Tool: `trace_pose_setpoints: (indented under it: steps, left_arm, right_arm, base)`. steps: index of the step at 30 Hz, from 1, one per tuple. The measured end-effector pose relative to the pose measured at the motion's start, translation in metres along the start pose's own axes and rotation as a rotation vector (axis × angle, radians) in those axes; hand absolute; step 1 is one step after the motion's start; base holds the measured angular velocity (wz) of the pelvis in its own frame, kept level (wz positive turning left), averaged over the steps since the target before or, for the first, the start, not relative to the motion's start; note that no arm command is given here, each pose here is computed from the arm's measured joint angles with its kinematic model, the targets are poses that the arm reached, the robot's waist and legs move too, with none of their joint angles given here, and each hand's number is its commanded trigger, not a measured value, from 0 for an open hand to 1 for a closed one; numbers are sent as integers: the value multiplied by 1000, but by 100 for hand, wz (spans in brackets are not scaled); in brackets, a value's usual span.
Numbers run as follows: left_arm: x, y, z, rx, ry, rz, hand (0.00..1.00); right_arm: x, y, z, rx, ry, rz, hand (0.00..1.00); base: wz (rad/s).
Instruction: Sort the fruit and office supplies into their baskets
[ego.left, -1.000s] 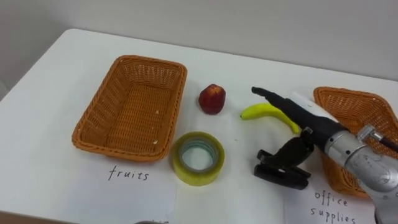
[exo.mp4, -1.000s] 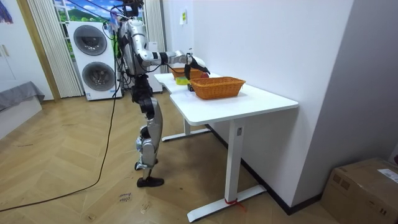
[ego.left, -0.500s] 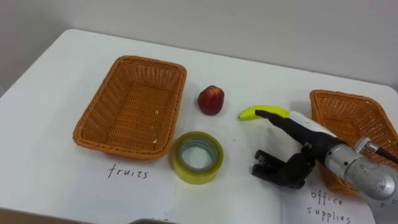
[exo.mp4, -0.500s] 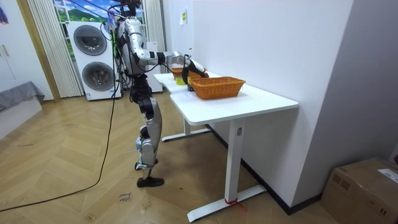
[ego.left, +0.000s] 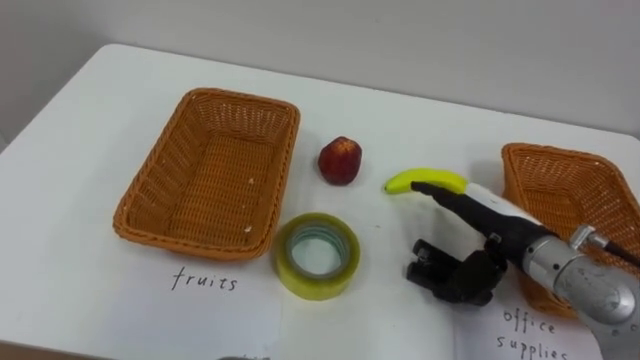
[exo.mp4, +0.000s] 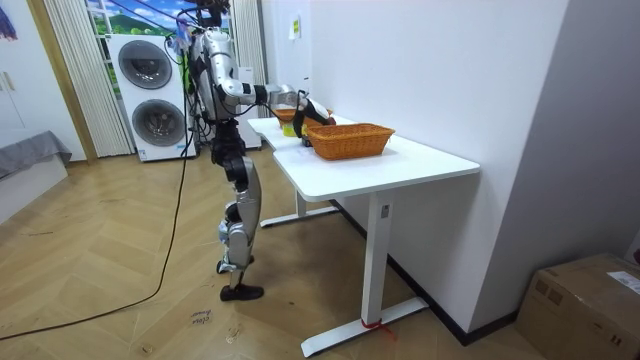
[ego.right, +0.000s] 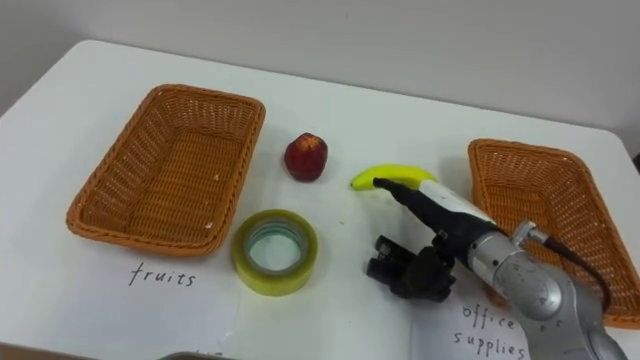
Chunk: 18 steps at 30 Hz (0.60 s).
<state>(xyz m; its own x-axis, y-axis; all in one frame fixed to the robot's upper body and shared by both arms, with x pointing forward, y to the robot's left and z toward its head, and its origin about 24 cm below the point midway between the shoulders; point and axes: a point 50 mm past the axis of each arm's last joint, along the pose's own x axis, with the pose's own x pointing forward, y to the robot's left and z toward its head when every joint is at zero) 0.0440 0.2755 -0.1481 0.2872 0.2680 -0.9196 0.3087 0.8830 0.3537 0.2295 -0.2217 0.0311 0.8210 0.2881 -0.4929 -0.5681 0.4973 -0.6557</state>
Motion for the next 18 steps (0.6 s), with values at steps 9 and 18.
trace_pose_setpoints:
  steps: [9, 18]
  left_arm:
    - [0, 0, -1, 1, 3, 3, 0]
    - [0, -1, -1, 6, 6, 4, 0]
  right_arm:
    - [1, 9, -7, -7, 36, 33, 0]
    - [0, 9, -8, -62, 66, 30, 0]
  base:
    - [0]
    - [0]
